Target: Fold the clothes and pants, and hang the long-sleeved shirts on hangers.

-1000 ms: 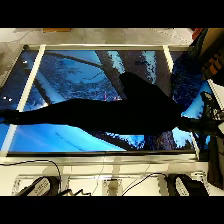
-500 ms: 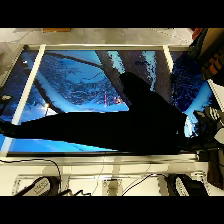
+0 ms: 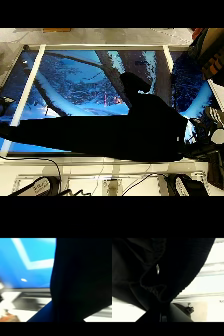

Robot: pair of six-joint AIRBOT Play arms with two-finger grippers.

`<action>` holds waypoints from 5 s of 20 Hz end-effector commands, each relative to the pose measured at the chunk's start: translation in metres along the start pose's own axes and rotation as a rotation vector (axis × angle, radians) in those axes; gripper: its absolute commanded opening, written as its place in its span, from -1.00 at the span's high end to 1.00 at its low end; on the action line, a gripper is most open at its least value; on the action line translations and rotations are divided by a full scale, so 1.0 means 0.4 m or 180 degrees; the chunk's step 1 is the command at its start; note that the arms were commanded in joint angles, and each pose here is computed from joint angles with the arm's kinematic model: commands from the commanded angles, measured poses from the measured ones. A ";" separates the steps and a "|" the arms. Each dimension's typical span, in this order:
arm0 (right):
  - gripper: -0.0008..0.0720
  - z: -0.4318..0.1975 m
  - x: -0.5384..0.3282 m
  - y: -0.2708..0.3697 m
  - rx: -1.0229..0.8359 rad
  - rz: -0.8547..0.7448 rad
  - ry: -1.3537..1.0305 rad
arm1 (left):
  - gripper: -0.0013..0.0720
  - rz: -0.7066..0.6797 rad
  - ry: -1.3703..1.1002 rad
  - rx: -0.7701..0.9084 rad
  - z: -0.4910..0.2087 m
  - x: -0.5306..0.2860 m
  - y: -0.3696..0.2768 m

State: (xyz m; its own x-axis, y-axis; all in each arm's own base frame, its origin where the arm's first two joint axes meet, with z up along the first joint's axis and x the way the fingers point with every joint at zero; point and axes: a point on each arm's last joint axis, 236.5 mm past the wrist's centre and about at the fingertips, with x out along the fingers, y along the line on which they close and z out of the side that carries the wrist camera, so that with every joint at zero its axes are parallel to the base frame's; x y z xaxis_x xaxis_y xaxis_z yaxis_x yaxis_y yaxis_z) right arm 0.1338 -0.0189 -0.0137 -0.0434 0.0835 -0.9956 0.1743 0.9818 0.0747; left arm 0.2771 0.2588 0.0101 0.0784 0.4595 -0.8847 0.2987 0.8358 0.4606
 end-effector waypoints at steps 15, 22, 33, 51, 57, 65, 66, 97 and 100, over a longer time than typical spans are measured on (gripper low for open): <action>0.94 0.003 0.001 -0.002 0.0002 -0.0010 -0.0014 | 0.95 -0.0179 0.0324 -0.1151 -0.221 0.103 -0.100; -0.70 0.003 0.001 -0.002 0.0003 -0.0012 -0.0014 | -0.83 -0.0251 0.0381 -0.0960 -0.257 0.164 -0.133; -0.51 0.379 -0.138 -0.160 0.0851 -0.0341 -0.2042 | 0.04 0.0210 -0.0674 -0.2033 -0.011 0.016 0.062; -0.64 0.601 0.174 -0.311 0.1809 0.1411 -0.1654 | -0.57 -0.2610 -0.2274 -0.1552 0.718 -0.432 -0.689; -0.51 0.603 0.223 -0.224 0.1465 0.1601 -0.1260 | -0.57 -0.3102 -0.2138 -0.1024 0.896 -0.507 -0.937; 0.94 0.604 0.253 -0.150 0.0860 0.1471 -0.1154 | -0.57 -0.3703 -0.2186 -0.1187 1.036 -0.575 -1.153; 0.94 0.604 0.253 -0.150 0.0860 0.1472 -0.1154 | -0.57 -0.3665 -0.2313 -0.1025 1.053 -0.593 -1.176; 0.94 0.604 0.249 -0.141 0.0955 0.1551 -0.1132 | 0.94 -0.3473 -0.3241 -0.1622 1.192 -0.820 -0.884; 0.94 0.589 0.245 -0.121 0.0910 0.1649 -0.1040 | 0.92 -0.3432 -0.2834 -0.1347 1.149 -0.757 -0.907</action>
State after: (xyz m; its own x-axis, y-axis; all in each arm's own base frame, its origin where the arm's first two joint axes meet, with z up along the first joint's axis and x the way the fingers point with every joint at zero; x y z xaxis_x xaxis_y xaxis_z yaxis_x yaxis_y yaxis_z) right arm 0.3582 -0.1074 -0.1307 0.4303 0.3918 -0.8132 0.3595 0.7520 0.5525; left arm 0.5921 -0.3358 0.0825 0.6508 -0.6301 -0.4235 0.3104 0.7299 -0.6091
